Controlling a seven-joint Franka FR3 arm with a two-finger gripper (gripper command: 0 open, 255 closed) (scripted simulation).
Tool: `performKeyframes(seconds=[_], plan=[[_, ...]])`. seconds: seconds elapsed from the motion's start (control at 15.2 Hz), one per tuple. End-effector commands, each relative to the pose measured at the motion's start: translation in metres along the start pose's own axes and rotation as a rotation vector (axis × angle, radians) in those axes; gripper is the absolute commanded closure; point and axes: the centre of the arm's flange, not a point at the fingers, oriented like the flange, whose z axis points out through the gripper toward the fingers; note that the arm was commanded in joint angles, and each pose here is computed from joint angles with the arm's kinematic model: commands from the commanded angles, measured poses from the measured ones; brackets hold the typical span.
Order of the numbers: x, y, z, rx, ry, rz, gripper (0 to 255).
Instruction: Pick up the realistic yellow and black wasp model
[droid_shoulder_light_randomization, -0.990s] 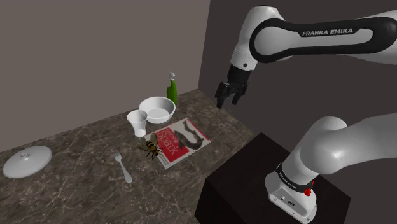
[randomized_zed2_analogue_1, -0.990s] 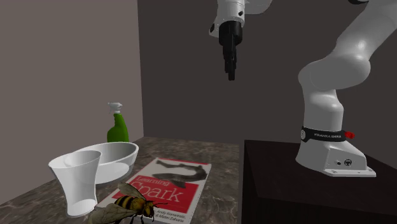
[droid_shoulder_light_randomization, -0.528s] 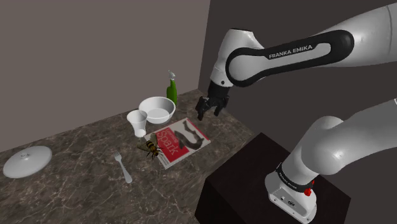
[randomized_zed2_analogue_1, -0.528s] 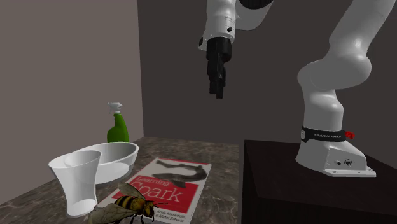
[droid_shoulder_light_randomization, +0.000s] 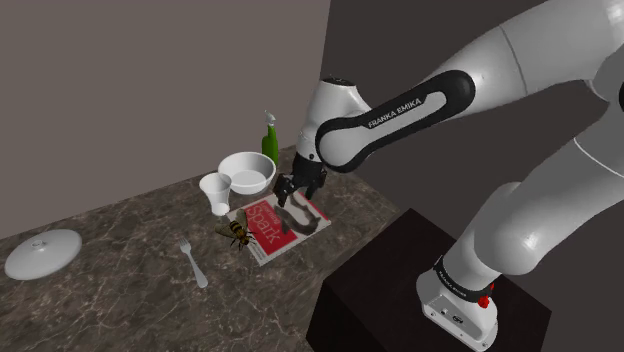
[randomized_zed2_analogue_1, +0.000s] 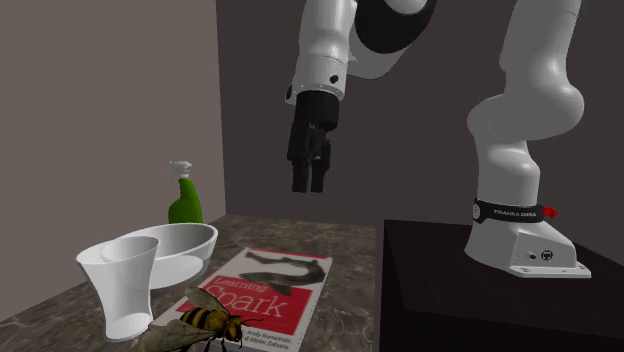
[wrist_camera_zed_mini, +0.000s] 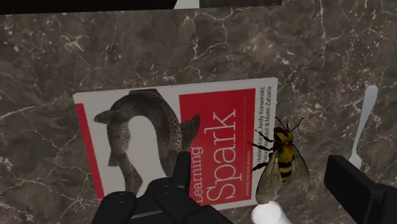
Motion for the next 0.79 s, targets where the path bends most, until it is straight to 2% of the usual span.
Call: performKeyframes(seconds=[0.0, 0.73], plan=[[0.007, -0.011, 0.022, 0.005, 0.013, 0.002, 0], [0.055, -0.086, 0.131, 0.021, 0.075, 0.008, 0]])
